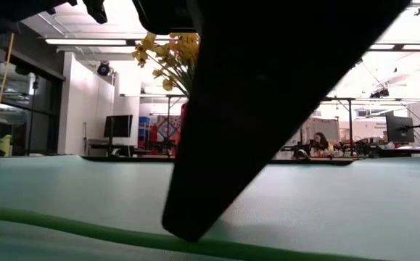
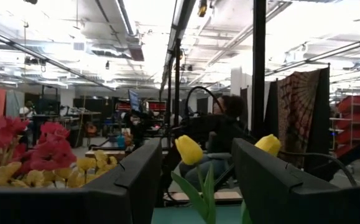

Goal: Sort flowers into vase by color
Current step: Put the yellow tulip into the red vase

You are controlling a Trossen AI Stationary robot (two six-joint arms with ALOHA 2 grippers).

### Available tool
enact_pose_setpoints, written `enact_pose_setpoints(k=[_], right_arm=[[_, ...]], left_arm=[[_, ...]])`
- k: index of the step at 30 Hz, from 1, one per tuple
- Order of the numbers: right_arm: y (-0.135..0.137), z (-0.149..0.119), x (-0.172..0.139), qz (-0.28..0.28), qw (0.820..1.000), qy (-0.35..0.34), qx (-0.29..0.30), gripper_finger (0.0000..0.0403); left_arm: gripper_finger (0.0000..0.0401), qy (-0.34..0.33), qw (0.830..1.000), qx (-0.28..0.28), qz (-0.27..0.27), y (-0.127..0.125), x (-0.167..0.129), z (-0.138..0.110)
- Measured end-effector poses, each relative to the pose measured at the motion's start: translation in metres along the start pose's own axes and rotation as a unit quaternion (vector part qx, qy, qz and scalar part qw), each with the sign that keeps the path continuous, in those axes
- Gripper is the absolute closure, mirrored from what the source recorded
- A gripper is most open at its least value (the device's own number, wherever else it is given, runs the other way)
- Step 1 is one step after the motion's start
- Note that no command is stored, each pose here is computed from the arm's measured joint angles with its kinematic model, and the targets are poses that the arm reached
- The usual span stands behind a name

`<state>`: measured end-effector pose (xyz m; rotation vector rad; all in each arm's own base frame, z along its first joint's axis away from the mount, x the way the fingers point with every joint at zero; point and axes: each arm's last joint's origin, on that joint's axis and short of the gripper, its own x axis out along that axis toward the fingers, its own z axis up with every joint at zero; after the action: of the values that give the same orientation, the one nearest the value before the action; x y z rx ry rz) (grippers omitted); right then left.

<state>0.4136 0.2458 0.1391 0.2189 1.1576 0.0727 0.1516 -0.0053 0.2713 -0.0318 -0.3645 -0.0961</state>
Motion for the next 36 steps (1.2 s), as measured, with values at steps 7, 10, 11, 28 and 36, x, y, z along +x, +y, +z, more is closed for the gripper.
enact_pose_setpoints(k=[7, 10, 11, 28, 36], right_arm=[[0.005, -0.006, 0.002, -0.002, 0.999, 0.006, -0.045, 0.0155], [0.009, -0.010, 0.002, -0.008, 0.998, 0.003, -0.069, 0.0155], [0.011, -0.011, 0.002, -0.013, 0.997, 0.000, -0.072, 0.0155], [0.022, -0.032, 0.016, -0.098, 0.991, -0.024, -0.092, 0.0197], [0.015, -0.029, 0.012, -0.116, 0.992, -0.006, -0.050, 0.0383]], left_arm=[[0.0217, 0.008, 1.000, -0.015, 0.000, 0.000, 0.000, -0.002], [0.0217, 0.008, 1.000, -0.018, 0.000, 0.000, 0.000, -0.002], [0.0217, 0.008, 1.000, -0.018, 0.001, 0.000, 0.000, -0.002], [0.0217, 0.008, 1.000, -0.018, 0.001, 0.000, 0.000, -0.002], [0.0217, 0.007, 1.000, -0.018, 0.001, 0.000, 0.000, -0.001]])
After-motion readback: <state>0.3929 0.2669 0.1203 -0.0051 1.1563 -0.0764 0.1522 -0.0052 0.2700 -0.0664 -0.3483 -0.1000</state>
